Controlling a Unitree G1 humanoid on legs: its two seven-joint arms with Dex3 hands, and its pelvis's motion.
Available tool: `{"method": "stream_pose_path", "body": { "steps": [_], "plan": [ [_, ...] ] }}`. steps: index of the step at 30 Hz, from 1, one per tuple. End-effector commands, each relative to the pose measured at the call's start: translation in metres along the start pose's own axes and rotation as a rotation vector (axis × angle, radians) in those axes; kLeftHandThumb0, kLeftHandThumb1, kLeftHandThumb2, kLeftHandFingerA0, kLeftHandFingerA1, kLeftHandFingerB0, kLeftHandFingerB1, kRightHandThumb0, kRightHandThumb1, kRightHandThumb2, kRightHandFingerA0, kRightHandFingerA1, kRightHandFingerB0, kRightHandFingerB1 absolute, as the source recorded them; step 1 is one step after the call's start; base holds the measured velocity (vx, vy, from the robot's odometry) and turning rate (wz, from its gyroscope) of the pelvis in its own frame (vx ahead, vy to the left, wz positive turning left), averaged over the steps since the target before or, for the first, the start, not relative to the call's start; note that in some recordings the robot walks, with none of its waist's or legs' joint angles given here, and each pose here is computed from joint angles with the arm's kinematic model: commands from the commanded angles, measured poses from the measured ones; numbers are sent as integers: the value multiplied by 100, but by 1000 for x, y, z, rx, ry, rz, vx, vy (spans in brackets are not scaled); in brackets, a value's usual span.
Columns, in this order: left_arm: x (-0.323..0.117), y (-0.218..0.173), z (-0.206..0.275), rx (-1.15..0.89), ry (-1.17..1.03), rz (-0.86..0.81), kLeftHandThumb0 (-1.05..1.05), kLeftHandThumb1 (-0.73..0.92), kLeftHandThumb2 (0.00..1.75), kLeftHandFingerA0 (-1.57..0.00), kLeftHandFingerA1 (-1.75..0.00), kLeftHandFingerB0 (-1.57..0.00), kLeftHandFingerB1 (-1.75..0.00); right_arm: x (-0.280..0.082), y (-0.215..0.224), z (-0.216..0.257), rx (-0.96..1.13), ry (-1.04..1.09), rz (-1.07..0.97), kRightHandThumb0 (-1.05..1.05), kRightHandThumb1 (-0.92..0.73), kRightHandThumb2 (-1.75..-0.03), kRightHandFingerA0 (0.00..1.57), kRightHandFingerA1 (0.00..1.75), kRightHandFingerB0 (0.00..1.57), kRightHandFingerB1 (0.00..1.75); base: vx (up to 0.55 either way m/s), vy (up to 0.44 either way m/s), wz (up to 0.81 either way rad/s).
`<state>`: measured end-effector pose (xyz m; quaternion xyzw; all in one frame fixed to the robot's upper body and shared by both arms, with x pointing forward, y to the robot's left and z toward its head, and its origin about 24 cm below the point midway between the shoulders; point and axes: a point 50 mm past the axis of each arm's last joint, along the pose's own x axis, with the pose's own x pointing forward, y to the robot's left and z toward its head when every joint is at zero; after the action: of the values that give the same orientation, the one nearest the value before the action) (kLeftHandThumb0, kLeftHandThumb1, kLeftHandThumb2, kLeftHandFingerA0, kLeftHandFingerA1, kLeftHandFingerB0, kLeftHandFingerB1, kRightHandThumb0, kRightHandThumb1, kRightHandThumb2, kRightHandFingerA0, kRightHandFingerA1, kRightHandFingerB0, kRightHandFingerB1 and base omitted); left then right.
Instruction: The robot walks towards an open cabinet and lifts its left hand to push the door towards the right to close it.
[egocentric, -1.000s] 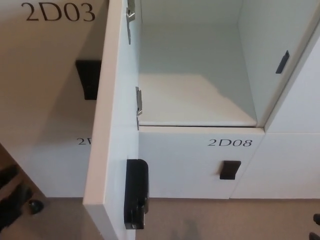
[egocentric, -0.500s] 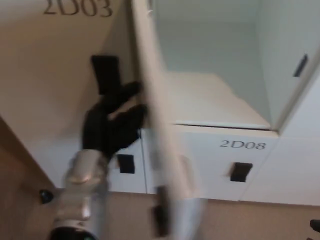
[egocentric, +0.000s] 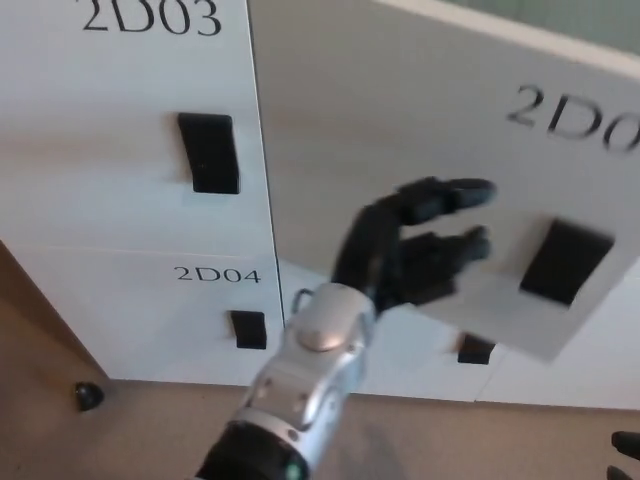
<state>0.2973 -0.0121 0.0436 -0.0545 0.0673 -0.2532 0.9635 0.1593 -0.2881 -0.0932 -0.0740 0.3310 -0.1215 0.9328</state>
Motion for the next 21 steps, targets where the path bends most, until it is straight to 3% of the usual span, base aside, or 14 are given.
{"method": "stream_pose_path", "body": {
  "steps": [1,4,5,7,8,10,11,12,13,16,17,19,20,21],
  "plan": [
    [-75,-310,40,499,-89,-1106,-42,68,61,-73,-62,-65,-40,0,3,12,-83,-79,-7,-32,-54,-56,87,55,64,51,0,0,0],
    [-55,-295,57,495,-103,-1023,-46,56,58,-85,-46,-75,-42,3,4,14,-42,-76,-5,-30,-53,-56,81,57,66,55,0,0,0],
    [-40,-282,69,513,-124,-958,-57,35,66,-95,-56,-87,-53,3,4,13,-33,-63,0,-30,-52,-56,80,57,66,54,0,0,0],
    [-26,-267,83,536,-154,-890,-57,35,66,-95,-56,-87,-53,2,3,11,-27,-47,5,-30,-52,-56,80,57,66,54,0,0,0],
    [-14,-253,94,560,-162,-840,-55,24,50,-106,-48,-99,-45,2,4,10,-27,-43,8,-30,-52,-56,80,57,66,54,0,0,0],
    [-7,-245,101,574,-166,-811,-55,24,50,-106,-48,-99,-45,2,5,9,-27,-42,9,-30,-52,-56,80,57,66,54,0,0,0],
    [6,-225,114,590,-177,-743,-45,64,59,-58,-48,-61,-40,-5,7,14,-54,-197,1,27,-50,-55,89,82,65,71,0,0,0],
    [14,-212,124,598,-188,-695,-45,64,59,-58,-48,-61,-40,-12,9,18,-71,-313,-2,27,-50,-55,89,82,65,71,0,0,0],
    [22,-188,137,606,-214,-647,-44,58,62,-57,-51,-55,-43,-9,10,14,-129,-241,16,-37,-56,-57,86,52,60,47,0,0,0],
    [27,-164,150,618,-243,-606,-44,58,62,-57,-51,-55,-43,-4,8,7,-199,-93,27,-37,-56,-57,86,52,60,47,0,0,0],
    [24,-148,153,620,-245,-598,-38,66,60,-59,-58,-57,-41,-3,9,5,-213,-59,30,-34,-58,-57,86,52,60,48,0,0,0],
    [18,-134,152,621,-237,-598,-38,66,60,-59,-58,-57,-41,-3,11,6,-214,-63,33,-34,-58,-57,86,52,60,48,0,0,0],
    [5,-111,141,627,-252,-609,-38,66,60,-67,-70,-63,-46,-1,12,7,-210,-70,37,-34,-58,-57,86,53,64,49,0,0,0],
    [-7,-98,132,634,-259,-623,-38,66,60,-67,-70,-63,-46,0,12,9,-208,-74,41,-34,-58,-57,86,53,64,49,0,0,0]
  ]
}}
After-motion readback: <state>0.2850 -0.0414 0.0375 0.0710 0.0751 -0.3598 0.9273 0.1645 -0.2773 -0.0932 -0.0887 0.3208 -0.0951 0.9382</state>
